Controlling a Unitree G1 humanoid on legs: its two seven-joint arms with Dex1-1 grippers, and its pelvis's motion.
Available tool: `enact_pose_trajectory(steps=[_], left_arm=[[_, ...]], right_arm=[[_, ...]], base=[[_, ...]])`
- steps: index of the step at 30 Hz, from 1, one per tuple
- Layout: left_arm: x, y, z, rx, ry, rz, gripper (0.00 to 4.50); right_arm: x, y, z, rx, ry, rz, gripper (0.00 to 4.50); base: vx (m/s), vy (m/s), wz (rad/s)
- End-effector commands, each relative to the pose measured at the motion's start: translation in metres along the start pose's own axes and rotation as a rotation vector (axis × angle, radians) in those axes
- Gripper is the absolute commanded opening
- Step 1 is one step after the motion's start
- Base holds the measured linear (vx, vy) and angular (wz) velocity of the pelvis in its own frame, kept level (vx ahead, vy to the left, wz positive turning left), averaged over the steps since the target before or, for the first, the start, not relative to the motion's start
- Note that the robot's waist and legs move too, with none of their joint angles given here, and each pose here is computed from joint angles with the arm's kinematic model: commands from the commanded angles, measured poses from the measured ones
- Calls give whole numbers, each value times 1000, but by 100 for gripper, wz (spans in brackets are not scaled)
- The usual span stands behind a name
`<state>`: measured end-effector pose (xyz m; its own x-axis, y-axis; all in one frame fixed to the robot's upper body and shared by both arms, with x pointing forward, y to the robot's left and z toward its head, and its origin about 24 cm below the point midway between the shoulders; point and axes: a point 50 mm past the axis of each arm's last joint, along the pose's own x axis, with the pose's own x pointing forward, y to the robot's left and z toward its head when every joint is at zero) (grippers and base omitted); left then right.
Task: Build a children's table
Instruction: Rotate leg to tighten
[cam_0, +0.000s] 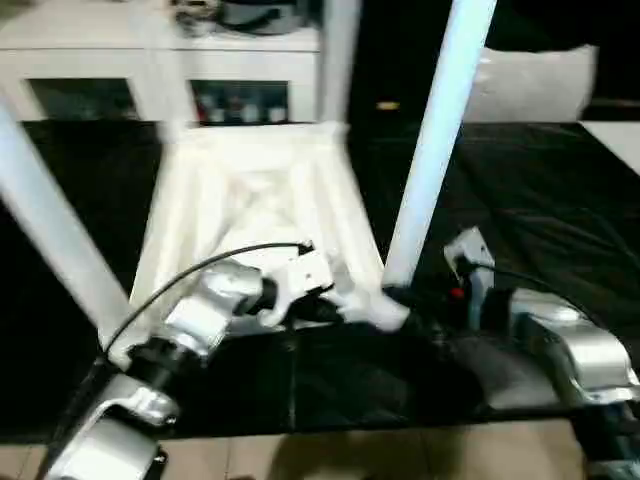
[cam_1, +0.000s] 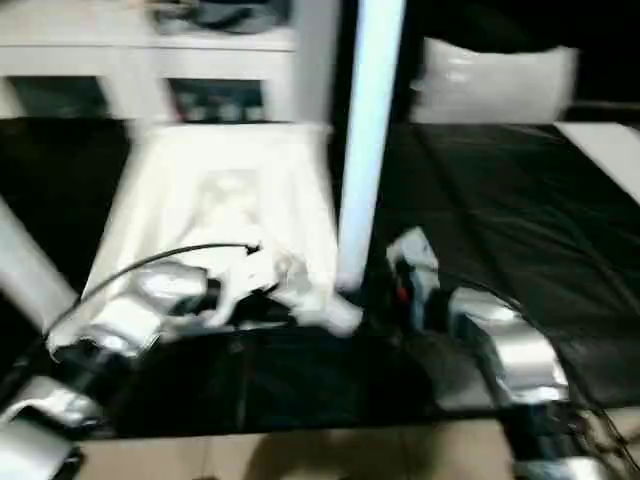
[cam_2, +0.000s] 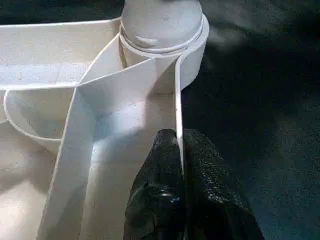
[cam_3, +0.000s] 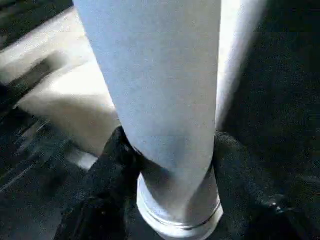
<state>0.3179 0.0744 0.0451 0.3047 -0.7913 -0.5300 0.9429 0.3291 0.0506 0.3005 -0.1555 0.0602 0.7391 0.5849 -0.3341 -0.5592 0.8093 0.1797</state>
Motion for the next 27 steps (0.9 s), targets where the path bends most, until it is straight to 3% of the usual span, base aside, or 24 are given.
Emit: enact_pose_trajectory(steps=[1,4,5,9,14,16,18,20,23,27], left_arm=[[15,-8,34,40,-110,-6,0],[22,-8,40,6,-140,50,0],[24,-9,40,10,-141,52,0],[23,-11,38,40,-136,29,0],[14,-9,31,98,-118,-15,0],[5,-8,25,162,-118,-79,0],[3,-9,24,180,-120,-94,0],[-3,-4,18,234,-94,-93,0],[-8,1,15,243,-79,-53,0],[-11,5,11,178,-110,16,0]], right_arm=[[10,0,-9,27,54,-152,193],[14,2,-8,58,25,-194,193],[14,3,-7,72,13,-192,247],[10,4,-1,83,-25,-163,278],[1,2,5,10,-32,-90,320],[-9,0,4,-73,-20,28,345],[-11,-1,4,-80,-17,50,352],[-26,-11,3,-137,5,103,365],[-36,-15,5,-159,3,128,396],[-50,-19,7,-129,5,153,430]], base=[[0,0,0],[0,0,0],[0,0,0],[0,0,0],[0,0,0],[0,0,0],[0,0,0],[0,0,0],[0,0,0],[0,0,0]])
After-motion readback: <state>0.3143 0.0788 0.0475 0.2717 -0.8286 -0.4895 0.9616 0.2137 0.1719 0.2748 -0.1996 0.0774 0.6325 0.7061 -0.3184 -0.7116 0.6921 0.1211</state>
